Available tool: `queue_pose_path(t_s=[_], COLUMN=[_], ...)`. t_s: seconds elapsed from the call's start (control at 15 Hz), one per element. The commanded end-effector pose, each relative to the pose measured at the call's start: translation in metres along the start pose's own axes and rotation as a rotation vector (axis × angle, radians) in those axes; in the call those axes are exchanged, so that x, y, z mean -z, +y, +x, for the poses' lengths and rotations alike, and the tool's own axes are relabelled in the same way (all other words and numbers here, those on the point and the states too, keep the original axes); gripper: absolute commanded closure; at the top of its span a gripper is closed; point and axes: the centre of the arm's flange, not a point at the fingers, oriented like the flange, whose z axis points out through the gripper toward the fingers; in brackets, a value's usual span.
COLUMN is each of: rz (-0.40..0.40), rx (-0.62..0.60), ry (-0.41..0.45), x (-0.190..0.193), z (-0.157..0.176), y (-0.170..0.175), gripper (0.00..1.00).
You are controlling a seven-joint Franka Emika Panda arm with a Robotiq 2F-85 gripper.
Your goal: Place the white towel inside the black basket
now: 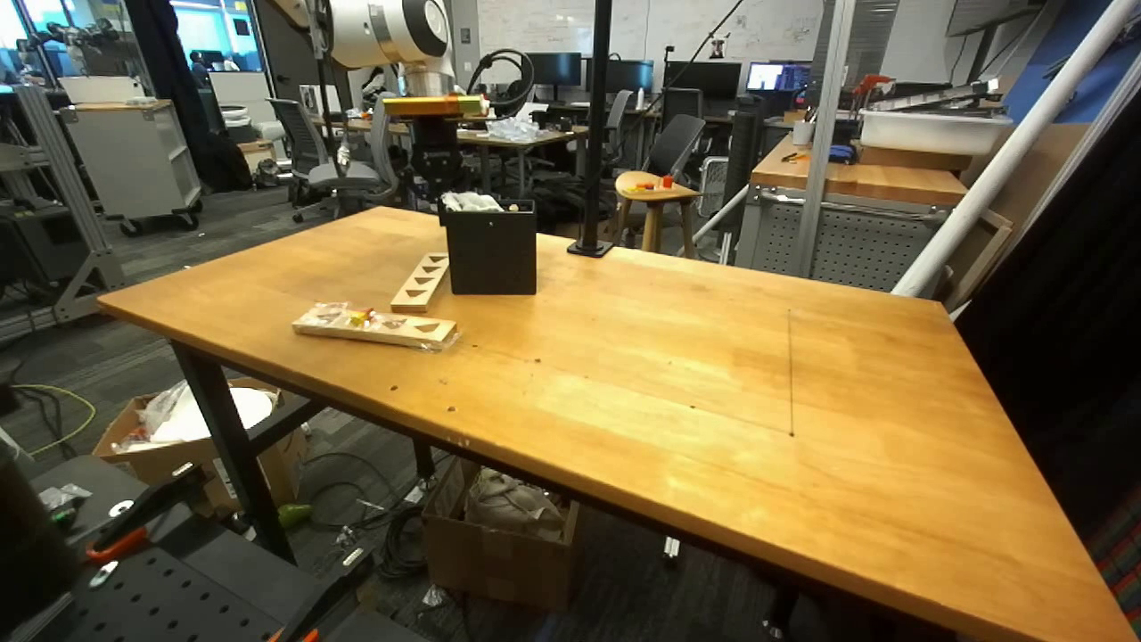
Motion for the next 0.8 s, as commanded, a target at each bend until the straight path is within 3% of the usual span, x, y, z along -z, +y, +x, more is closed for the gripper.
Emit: queue_pose_path(t_s=[0.0,0.73], rz=[-0.034,-0.067], rx=[0.021,0.015], ry=[-0.018,-0.031], x=[0.014,0.017], z=[0.004,-0.009], y=[0.012,0.022], gripper=[1.0,1.0])
